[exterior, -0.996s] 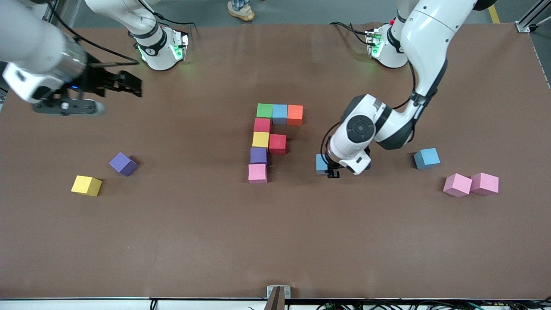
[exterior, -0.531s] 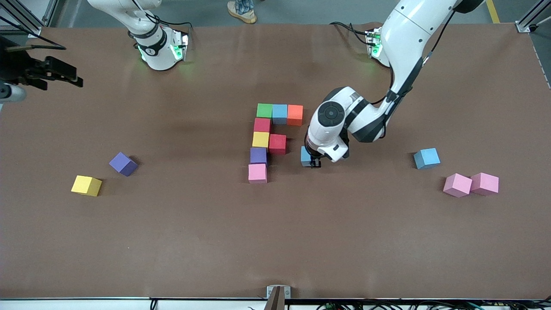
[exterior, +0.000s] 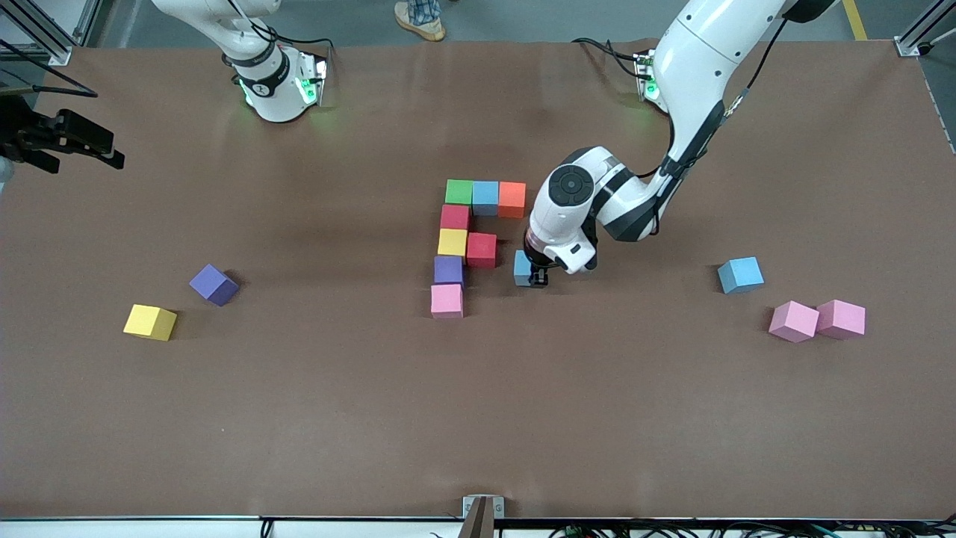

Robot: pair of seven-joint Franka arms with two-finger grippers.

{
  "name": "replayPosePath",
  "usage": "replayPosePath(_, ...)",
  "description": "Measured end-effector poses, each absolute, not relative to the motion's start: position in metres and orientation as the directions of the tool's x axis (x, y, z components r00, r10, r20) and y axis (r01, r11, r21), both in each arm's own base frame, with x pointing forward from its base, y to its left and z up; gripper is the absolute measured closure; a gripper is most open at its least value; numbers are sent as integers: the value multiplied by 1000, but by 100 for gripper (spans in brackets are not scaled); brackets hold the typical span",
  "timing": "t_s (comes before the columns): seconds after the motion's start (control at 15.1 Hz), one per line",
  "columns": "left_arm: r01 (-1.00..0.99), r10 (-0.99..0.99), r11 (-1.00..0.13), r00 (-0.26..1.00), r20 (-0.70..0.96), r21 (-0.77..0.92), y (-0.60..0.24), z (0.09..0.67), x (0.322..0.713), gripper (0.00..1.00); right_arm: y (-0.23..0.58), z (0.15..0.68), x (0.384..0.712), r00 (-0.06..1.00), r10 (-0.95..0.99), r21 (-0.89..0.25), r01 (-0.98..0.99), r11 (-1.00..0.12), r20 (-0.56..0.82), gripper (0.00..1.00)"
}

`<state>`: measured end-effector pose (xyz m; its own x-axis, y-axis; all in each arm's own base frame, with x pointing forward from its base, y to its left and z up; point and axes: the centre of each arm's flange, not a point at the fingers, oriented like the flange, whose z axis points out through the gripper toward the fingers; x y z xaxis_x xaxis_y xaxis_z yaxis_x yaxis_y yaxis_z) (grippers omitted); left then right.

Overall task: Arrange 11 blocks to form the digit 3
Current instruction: 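Carry the light blue cube to the column while the right gripper withdraws, then lower the light blue cube beside the red cube and open the left gripper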

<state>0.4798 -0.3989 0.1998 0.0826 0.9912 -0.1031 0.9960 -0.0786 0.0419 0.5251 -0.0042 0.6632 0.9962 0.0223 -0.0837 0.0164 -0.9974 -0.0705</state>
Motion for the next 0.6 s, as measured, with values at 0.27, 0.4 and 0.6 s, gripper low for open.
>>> replayPosePath(0.27, 995, 989, -92, 97, -110, 46, -399, 197, 475, 42, -5, 675, 533, 1000, 17, -66, 17, -998, 6, 0)
replayPosePath(0.4, 994, 988, -97, 102, -116, 47, -401, 196, 472, 42, -5, 678, 535, 1000, 16, -64, 17, -998, 21, 0)
replayPosePath(0.6, 996, 989, -79, 84, -126, 40, -406, 196, 465, 42, -11, 683, 534, 999, 5, -60, 6, -998, 32, 0)
